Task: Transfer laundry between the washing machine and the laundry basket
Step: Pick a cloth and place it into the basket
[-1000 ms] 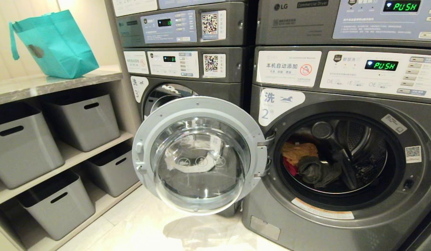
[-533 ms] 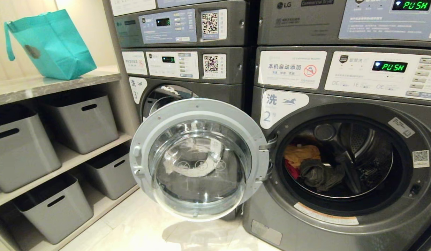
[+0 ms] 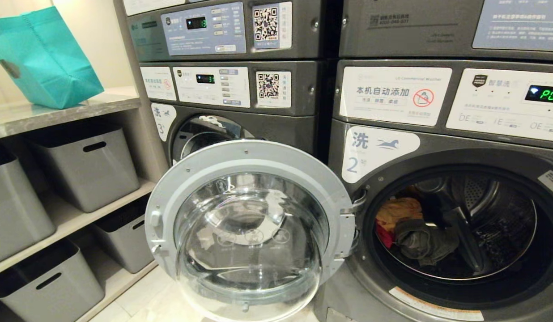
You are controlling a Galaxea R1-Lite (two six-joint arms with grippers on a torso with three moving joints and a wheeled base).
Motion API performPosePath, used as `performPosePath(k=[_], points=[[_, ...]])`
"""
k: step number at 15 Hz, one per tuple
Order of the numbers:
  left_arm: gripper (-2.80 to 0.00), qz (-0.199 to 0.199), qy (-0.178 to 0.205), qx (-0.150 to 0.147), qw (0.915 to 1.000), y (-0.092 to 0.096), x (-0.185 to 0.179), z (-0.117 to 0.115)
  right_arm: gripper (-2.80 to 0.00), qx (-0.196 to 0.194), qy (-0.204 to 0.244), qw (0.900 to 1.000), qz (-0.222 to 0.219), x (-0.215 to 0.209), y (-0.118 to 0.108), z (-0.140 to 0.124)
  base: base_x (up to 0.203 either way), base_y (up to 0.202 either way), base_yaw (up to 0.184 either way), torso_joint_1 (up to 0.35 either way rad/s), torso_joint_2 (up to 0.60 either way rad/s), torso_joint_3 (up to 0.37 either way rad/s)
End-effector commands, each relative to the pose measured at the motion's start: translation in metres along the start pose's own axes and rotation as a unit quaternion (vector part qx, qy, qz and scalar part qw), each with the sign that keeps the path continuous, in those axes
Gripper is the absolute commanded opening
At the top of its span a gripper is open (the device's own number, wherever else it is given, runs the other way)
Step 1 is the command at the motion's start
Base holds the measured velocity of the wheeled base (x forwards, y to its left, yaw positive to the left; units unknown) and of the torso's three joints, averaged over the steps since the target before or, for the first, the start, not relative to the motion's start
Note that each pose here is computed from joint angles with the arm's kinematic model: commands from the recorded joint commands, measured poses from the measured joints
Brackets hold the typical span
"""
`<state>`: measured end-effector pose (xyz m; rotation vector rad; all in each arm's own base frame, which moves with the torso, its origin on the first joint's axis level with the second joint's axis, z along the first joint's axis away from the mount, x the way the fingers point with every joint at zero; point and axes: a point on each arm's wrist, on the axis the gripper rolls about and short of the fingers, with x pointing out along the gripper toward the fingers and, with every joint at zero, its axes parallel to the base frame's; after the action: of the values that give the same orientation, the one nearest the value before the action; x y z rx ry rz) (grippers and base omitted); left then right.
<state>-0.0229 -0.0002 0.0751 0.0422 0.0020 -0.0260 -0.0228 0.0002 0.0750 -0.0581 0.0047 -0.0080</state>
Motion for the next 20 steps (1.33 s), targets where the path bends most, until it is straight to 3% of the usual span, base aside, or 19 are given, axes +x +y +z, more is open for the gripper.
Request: performPosePath(k=[1, 11, 13, 14, 15, 17, 20], points=[[-2.80, 0.000, 0.001, 0.000, 1.0000, 0.000, 0.000, 0.000, -2.80, 0.000, 0.001, 1.000, 0.000, 0.000, 0.000, 0.000, 0.123, 0.000, -0.006, 0.017, 0.00, 0.002], [-2.80, -0.001, 0.001, 0.001, 1.0000, 0.000, 0.000, 0.000, -2.80, -0.016, 0.003, 1.000, 0.001, 0.000, 0.000, 0.001, 0.000, 0.000, 0.000, 0.000, 0.00, 0.000], [-2.80, -0.004, 0.001, 0.004, 1.0000, 0.000, 0.000, 0.000, -2.80, -0.026, -0.017, 1.000, -0.001, -0.005, -0.001, 0.019, 0.000, 0.000, 0.000, 0.000, 0.00, 0.000], [-2.80, -0.003, 0.001, 0.005, 1.0000, 0.000, 0.000, 0.000, -2.80, -0.032, -0.025, 0.999, -0.002, -0.011, -0.002, 0.041, 0.000, 0.000, 0.000, 0.000, 0.00, 0.000], [-2.80, -0.003, 0.001, 0.005, 1.0000, 0.000, 0.000, 0.000, -2.80, -0.035, -0.014, 0.999, -0.002, -0.012, -0.004, 0.064, 0.000, 0.000, 0.000, 0.000, 0.00, 0.000], [-2.80, -0.003, 0.001, 0.005, 1.0000, 0.000, 0.000, 0.000, -2.80, -0.037, 0.069, 0.997, 0.006, 0.007, -0.005, 0.095, 0.000, 0.000, 0.000, 0.000, 0.00, 0.000], [-2.80, -0.003, 0.001, 0.005, 1.0000, 0.000, 0.000, 0.000, -2.80, -0.036, 0.198, 0.979, 0.024, 0.065, -0.006, 0.111, 0.000, 0.000, 0.000, 0.000, 0.00, 0.000]])
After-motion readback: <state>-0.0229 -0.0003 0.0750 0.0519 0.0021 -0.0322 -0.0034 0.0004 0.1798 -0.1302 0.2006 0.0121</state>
